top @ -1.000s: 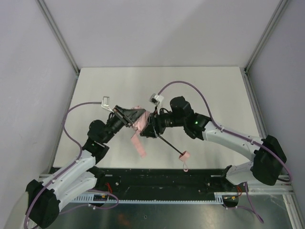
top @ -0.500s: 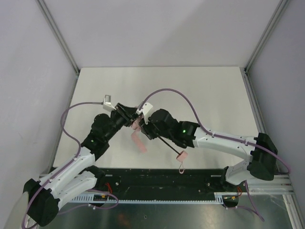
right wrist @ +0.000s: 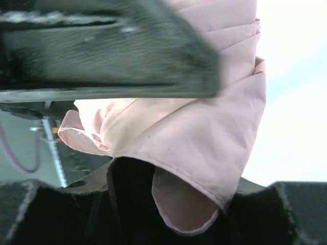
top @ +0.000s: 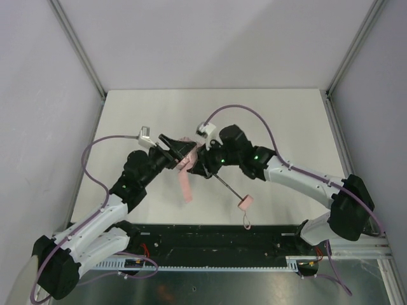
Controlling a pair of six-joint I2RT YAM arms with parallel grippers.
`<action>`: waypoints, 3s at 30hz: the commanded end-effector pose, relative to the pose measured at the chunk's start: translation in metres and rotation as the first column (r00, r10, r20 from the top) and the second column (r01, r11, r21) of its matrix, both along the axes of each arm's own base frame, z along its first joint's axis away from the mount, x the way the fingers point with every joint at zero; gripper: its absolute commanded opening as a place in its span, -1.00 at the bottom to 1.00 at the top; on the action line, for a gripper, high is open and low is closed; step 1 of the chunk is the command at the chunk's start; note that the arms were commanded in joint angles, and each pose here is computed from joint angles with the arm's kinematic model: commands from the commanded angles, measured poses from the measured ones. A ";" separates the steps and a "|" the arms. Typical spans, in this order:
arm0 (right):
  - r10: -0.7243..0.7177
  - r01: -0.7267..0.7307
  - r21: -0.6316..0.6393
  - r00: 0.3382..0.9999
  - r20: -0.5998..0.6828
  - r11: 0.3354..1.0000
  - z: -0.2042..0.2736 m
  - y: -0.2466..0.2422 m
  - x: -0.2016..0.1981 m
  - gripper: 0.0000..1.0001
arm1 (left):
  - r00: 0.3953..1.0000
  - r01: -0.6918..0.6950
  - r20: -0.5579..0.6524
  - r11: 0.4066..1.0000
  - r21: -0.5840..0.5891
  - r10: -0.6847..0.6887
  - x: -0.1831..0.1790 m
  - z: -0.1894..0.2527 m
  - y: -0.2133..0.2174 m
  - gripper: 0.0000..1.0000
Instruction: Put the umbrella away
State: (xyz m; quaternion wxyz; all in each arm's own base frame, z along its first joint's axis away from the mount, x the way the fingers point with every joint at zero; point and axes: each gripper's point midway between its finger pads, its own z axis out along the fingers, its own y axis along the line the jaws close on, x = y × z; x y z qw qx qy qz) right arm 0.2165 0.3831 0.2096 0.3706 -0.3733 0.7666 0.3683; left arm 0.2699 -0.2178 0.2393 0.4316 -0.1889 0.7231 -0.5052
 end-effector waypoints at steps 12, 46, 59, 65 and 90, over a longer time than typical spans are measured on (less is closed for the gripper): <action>0.492 -0.360 0.503 0.856 -0.157 0.786 0.099 -0.004 -0.065 -1.00 | 0.925 0.166 0.366 0.975 -0.150 -0.101 -0.019 0.075 -0.004 0.69; -0.199 0.186 0.074 0.874 0.444 0.980 0.081 0.030 -0.013 -0.11 | 0.978 -0.059 0.196 0.994 -0.096 0.077 -0.004 0.044 0.007 -1.00; 0.107 -0.134 0.095 0.963 0.249 0.986 0.077 0.025 -0.037 -1.00 | 0.984 0.041 0.176 0.999 -0.031 -0.035 -0.014 0.035 -0.007 0.07; 0.394 -0.400 0.215 0.916 0.072 0.891 0.080 0.013 -0.072 -1.00 | 0.912 0.260 0.355 0.959 -0.115 -0.205 -0.036 0.067 -0.019 0.66; -0.106 0.086 0.130 0.981 0.162 0.988 0.067 0.004 -0.005 0.12 | 0.868 0.246 0.478 0.951 -0.185 -0.132 -0.033 0.085 -0.008 -1.00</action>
